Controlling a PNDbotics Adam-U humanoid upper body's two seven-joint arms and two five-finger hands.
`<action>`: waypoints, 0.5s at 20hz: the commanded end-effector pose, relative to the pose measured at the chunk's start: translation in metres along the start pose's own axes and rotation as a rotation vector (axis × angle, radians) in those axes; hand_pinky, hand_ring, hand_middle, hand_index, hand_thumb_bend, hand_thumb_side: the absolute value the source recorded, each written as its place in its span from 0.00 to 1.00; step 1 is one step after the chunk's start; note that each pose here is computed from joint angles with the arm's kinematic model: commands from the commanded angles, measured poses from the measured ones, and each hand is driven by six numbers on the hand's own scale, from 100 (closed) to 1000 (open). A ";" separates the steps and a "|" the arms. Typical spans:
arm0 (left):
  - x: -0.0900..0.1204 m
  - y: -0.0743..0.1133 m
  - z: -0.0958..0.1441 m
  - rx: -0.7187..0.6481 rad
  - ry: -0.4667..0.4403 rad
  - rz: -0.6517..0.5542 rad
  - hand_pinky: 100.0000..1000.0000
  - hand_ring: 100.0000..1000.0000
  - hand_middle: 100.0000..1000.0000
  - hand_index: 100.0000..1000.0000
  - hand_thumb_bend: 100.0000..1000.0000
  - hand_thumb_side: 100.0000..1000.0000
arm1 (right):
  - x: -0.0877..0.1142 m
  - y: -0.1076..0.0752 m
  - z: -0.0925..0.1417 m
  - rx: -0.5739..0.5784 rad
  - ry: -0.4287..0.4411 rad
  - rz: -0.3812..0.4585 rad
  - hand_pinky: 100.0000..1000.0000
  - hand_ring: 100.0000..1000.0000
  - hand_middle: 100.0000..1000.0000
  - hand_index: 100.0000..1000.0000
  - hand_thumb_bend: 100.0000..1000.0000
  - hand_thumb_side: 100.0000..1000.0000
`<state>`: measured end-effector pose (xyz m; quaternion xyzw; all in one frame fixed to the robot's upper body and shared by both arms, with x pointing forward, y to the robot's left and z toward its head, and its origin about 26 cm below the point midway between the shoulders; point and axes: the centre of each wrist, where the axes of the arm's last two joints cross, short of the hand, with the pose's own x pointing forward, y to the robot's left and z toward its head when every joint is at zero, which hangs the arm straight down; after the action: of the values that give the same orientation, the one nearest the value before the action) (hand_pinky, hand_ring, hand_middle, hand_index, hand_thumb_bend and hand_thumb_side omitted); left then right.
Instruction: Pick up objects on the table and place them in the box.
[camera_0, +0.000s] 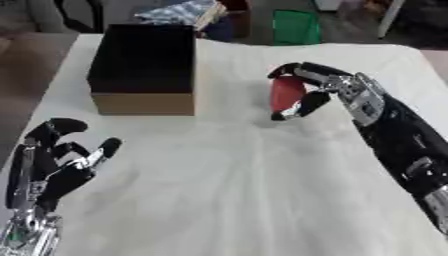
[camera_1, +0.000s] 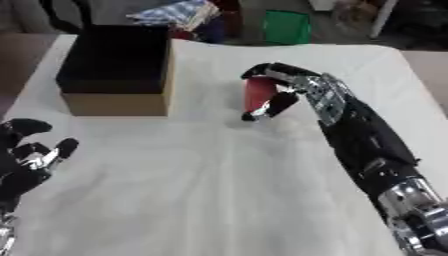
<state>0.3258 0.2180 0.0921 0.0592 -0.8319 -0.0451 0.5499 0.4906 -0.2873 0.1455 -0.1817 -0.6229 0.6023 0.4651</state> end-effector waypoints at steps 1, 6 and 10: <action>0.007 0.002 -0.004 -0.009 -0.027 -0.004 0.31 0.64 0.50 0.47 0.80 0.13 | -0.001 -0.013 0.003 -0.027 0.015 0.026 0.89 1.00 0.91 0.91 0.57 0.34; 0.007 0.002 -0.004 -0.009 -0.026 -0.004 0.31 0.64 0.50 0.47 0.80 0.13 | -0.004 -0.011 0.004 -0.032 0.026 0.026 0.88 1.00 0.89 0.91 0.56 0.34; 0.007 0.002 -0.004 -0.008 -0.026 -0.004 0.31 0.64 0.50 0.47 0.80 0.14 | -0.005 -0.010 0.005 -0.049 0.031 0.023 0.80 0.83 0.82 0.89 0.55 0.33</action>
<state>0.3259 0.2179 0.0922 0.0589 -0.8316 -0.0458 0.5504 0.4907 -0.2910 0.1419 -0.1932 -0.6258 0.5926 0.4688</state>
